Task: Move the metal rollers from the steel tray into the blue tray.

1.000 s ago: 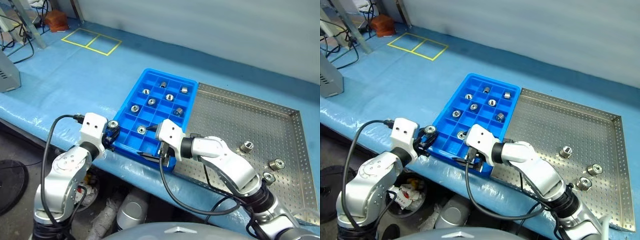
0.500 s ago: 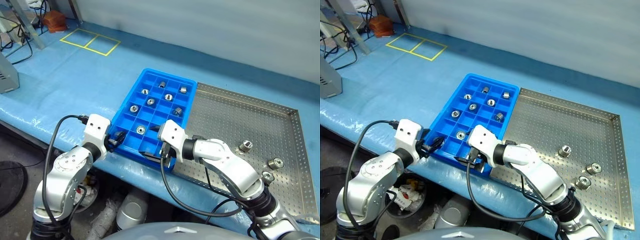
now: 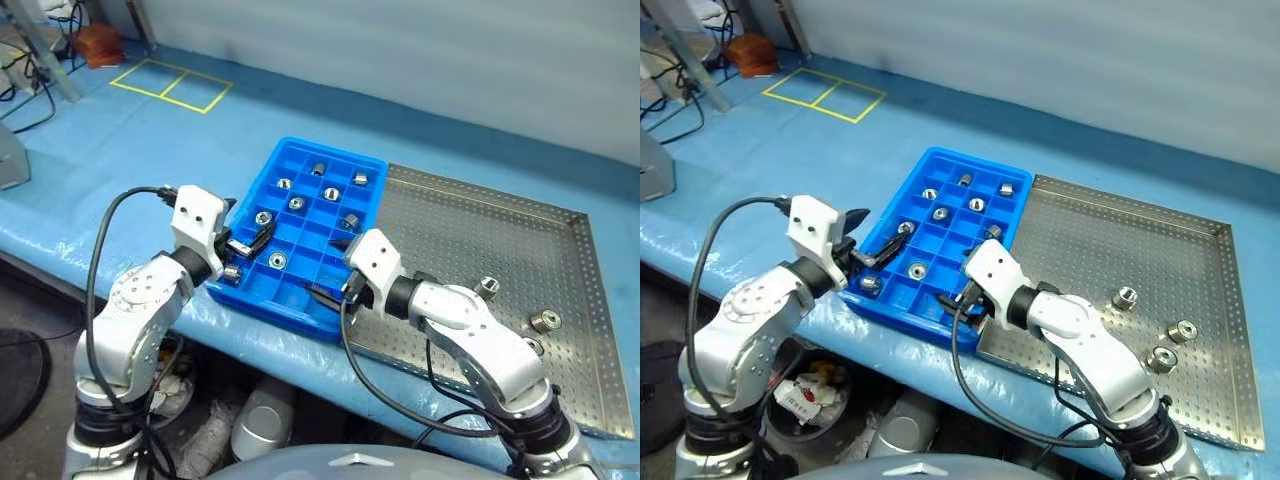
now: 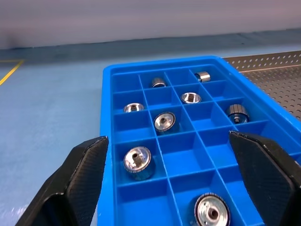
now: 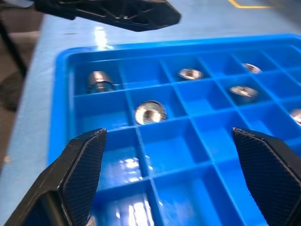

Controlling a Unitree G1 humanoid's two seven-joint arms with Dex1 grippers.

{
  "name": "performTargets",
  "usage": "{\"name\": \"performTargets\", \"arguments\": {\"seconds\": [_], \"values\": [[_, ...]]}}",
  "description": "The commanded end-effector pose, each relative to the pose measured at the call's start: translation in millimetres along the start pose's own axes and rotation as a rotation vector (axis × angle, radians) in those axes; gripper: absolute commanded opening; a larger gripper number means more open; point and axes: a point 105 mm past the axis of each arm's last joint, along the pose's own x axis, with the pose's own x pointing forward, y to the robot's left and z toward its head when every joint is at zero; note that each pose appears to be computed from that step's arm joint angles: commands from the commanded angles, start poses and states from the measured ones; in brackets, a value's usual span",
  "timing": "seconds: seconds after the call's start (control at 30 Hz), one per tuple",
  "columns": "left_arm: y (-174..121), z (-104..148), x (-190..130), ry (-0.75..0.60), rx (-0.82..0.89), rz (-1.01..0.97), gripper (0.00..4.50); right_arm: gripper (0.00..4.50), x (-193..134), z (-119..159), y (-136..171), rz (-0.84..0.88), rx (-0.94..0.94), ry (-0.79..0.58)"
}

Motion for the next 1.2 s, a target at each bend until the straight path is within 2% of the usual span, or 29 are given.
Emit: {"name": "performTargets", "arguments": {"seconds": [0.03,0.23,0.47,0.9,1.2], "values": [[-10,7,13,-0.053,0.029,-0.035,4.45,4.50,-13,11,-14,-0.125,-0.013,-0.041],[-45,5,39,-0.083,-0.020,-0.163,4.45,4.50,-36,-13,-56,-0.489,0.081,0.059],[-76,-5,41,-0.071,-0.035,-0.283,4.45,4.50,-45,-31,-84,-0.737,0.210,0.113],[-96,-20,31,-0.070,-0.074,-0.286,4.45,4.50,-8,-62,-118,-0.901,0.393,0.157],[-96,-25,26,-0.115,-0.118,-0.211,4.45,4.50,9,-87,-120,-0.897,0.445,0.213]]}}
